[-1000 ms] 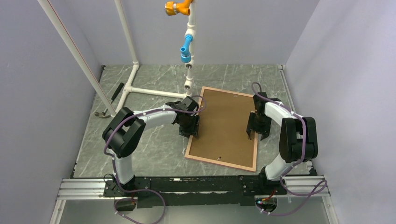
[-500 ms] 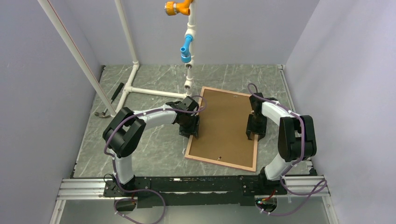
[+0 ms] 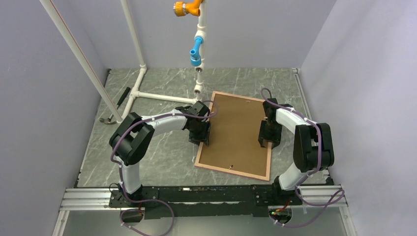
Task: Put the photo into the frame
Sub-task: Install the photo frame at the center of the board.
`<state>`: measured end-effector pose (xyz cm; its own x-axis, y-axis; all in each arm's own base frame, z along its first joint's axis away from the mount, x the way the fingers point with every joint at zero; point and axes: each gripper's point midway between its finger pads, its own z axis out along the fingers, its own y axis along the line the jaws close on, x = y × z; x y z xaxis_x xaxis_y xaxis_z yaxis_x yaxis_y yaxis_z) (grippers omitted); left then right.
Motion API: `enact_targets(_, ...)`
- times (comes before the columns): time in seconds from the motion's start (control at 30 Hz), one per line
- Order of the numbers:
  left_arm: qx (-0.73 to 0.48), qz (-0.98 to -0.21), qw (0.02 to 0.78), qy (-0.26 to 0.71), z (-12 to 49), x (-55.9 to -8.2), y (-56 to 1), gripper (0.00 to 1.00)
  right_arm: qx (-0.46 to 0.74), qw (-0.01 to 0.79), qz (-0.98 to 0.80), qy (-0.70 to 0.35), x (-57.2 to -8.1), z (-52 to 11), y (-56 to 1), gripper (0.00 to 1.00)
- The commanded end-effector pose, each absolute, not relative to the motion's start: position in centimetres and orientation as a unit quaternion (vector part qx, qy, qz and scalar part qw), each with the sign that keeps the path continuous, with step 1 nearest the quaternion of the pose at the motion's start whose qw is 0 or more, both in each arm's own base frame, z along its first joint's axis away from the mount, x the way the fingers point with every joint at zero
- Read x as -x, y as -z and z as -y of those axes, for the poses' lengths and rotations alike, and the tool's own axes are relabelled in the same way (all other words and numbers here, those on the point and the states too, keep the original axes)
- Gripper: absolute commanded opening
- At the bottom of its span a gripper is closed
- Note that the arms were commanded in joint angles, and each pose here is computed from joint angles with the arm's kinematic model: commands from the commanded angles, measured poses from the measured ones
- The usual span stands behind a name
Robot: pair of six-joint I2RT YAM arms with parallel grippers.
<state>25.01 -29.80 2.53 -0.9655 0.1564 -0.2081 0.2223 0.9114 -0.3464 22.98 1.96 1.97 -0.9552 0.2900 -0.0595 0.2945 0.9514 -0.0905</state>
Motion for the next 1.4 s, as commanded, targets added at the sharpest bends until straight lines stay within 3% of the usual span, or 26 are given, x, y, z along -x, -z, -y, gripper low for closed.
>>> enact_targets(0.0, -0.109, -0.970, 0.105, 0.191, 30.4, -26.3, -2.4, 0.52, -0.150, -0.080, -0.983, 0.067, -17.8, -2.6, 0.1, 0.58)
enact_targets(0.13, -0.108, -0.968, 0.108, 0.197, 30.3, -26.5, -2.6, 0.52, -0.152, -0.068, -0.984, 0.058, -18.1, -3.0, -0.5, 0.71)
enact_targets(0.27, -0.103, -0.967, 0.113, 0.203, 29.9, -26.9, -2.8, 0.53, -0.167, -0.025, -0.985, 0.035, -19.8, -3.3, -1.9, 0.90)
enact_targets(0.37, -0.101, -0.966, 0.115, 0.208, 29.7, -27.0, -2.9, 0.53, -0.208, 0.013, -0.977, -0.041, -22.0, -3.4, -2.9, 0.91)
enact_targets(0.63, -0.105, -0.963, 0.118, 0.217, 29.9, -27.4, -3.2, 0.53, -0.300, 0.064, -0.939, -0.157, -25.0, -2.0, -3.6, 0.79)
enact_targets(0.73, -0.103, -0.963, 0.118, 0.218, 29.9, -27.3, -3.2, 0.53, -0.306, 0.051, -0.939, -0.148, -24.5, -1.6, -2.6, 0.66)
enact_targets(0.9, -0.102, -0.964, 0.116, 0.215, 29.8, -27.4, -2.9, 0.53, -0.305, 0.019, -0.943, -0.130, -22.4, -1.5, -0.7, 0.54)
enact_targets(0.93, -0.102, -0.964, 0.115, 0.216, 29.9, -27.4, -2.9, 0.53, -0.306, 0.016, -0.944, -0.120, -22.0, -1.3, -0.4, 0.45)
enact_targets(1.17, -0.103, -0.963, 0.118, 0.218, 30.0, -27.6, -3.0, 0.53, -0.307, 0.010, -0.948, -0.087, -21.9, -0.3, -0.3, 0.33)
enact_targets(1.37, -0.102, -0.963, 0.119, 0.219, 30.1, -27.7, -3.0, 0.53, -0.283, 0.019, -0.959, -0.023, -22.2, 0.8, -1.1, 0.15)
